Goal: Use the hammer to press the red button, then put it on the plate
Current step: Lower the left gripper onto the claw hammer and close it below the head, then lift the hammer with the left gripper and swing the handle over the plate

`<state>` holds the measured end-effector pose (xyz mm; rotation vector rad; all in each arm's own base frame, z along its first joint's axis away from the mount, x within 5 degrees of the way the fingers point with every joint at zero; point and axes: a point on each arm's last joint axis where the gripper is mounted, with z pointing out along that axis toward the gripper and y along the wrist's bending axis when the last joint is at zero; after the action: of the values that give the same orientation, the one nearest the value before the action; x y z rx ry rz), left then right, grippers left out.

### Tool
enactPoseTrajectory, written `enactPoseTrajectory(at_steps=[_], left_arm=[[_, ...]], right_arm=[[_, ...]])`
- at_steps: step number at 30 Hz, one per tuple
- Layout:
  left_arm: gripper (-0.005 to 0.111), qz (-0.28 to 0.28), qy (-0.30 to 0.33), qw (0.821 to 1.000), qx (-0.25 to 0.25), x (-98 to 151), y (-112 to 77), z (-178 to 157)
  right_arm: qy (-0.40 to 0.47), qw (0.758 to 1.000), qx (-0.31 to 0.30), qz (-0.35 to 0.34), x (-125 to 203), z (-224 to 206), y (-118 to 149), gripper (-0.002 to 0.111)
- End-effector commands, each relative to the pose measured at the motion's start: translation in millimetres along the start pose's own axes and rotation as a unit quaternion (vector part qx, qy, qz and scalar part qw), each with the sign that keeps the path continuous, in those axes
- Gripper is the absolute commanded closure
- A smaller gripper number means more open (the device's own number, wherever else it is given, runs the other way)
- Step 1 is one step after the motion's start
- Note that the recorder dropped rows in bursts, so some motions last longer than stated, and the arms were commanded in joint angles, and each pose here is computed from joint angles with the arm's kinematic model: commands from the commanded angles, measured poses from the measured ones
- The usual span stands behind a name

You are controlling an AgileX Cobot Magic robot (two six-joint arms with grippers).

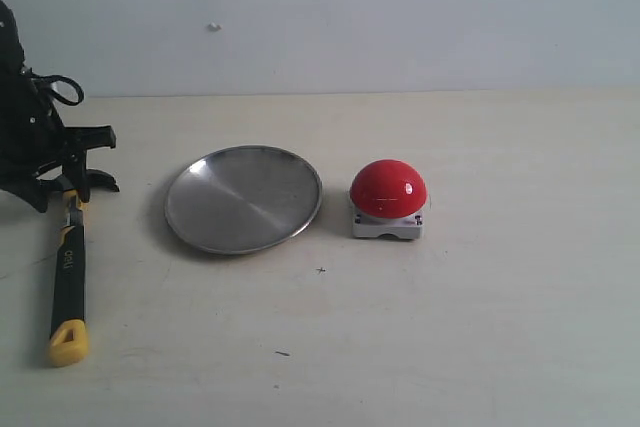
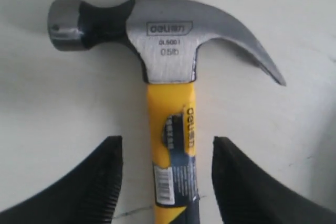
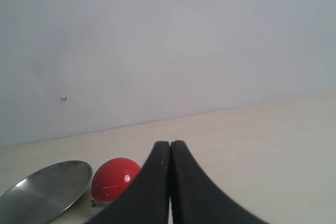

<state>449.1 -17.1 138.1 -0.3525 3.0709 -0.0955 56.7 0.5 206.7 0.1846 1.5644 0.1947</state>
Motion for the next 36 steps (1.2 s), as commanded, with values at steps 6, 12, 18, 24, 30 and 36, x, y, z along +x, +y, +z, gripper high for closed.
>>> enactPoseTrajectory(at_steps=[6,12,18,24,30,36], left_arm=[[0.055,-0.014,-0.017,1.0,0.006,-1,-0.2,8],[0.055,-0.015,-0.016,1.0,0.005,0,0.8,18],[0.055,-0.013,-0.022,1.0,0.005,-2,1.0,30],[0.055,-0.017,-0.042,0.999,0.005,-8,6.7,30],[0.057,-0.019,-0.036,0.999,0.004,-7,9.7,33],[0.094,-0.014,-0.03,0.999,0.002,-7,10.0,34]], right_arm=[[-0.005,1.0,0.001,-0.001,1,0,0,0.108],[-0.005,1.0,0.001,-0.001,1,0,0,0.108],[-0.005,1.0,0.001,-0.001,1,0,0,0.108],[-0.005,1.0,0.001,-0.001,1,0,0,0.108],[-0.005,1.0,0.001,-0.001,1,0,0,0.108],[-0.005,1.0,0.001,-0.001,1,0,0,0.108]])
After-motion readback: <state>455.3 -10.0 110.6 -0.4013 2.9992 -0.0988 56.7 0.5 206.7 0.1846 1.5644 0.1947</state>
